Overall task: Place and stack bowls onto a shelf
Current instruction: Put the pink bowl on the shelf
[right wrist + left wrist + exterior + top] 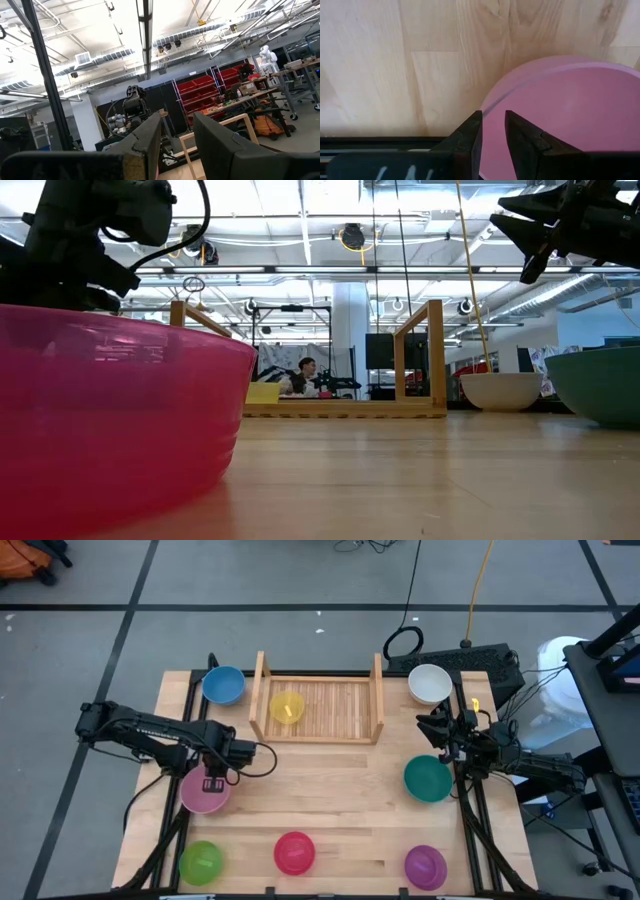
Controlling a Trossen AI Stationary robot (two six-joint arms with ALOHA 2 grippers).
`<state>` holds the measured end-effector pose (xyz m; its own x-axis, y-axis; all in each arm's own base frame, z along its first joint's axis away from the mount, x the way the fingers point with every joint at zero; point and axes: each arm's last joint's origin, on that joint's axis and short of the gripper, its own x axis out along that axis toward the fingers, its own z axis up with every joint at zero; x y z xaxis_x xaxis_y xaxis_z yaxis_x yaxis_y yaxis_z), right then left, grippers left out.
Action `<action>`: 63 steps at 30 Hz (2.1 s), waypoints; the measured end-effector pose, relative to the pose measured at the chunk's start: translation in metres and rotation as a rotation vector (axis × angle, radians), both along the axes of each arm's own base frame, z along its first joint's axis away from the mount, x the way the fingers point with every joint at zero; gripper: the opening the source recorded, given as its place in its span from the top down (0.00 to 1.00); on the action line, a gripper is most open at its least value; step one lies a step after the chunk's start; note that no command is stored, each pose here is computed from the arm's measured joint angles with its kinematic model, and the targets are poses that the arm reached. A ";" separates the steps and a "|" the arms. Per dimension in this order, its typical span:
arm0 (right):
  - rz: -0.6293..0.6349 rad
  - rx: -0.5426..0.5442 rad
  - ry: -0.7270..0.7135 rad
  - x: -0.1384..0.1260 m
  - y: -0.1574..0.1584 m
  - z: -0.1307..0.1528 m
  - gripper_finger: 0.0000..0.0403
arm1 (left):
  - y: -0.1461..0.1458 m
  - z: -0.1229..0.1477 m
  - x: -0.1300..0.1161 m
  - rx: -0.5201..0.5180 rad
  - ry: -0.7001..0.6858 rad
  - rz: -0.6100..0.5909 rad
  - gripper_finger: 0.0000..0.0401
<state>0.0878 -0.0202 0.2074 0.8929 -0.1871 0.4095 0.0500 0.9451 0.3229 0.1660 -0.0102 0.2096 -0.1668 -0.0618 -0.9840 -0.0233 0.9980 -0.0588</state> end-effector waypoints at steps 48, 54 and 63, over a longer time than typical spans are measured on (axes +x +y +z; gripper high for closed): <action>-0.010 -0.017 -0.002 0.000 0.000 0.000 0.73 | -0.003 -0.041 -0.017 -0.110 0.135 0.169 0.78; -0.011 -0.018 -0.005 0.000 0.000 0.001 0.73 | -0.004 -0.041 -0.017 -0.135 0.143 0.182 0.90; -0.013 -0.023 -0.003 0.000 0.000 0.001 0.73 | -0.005 -0.023 -0.010 -0.118 0.161 0.323 0.99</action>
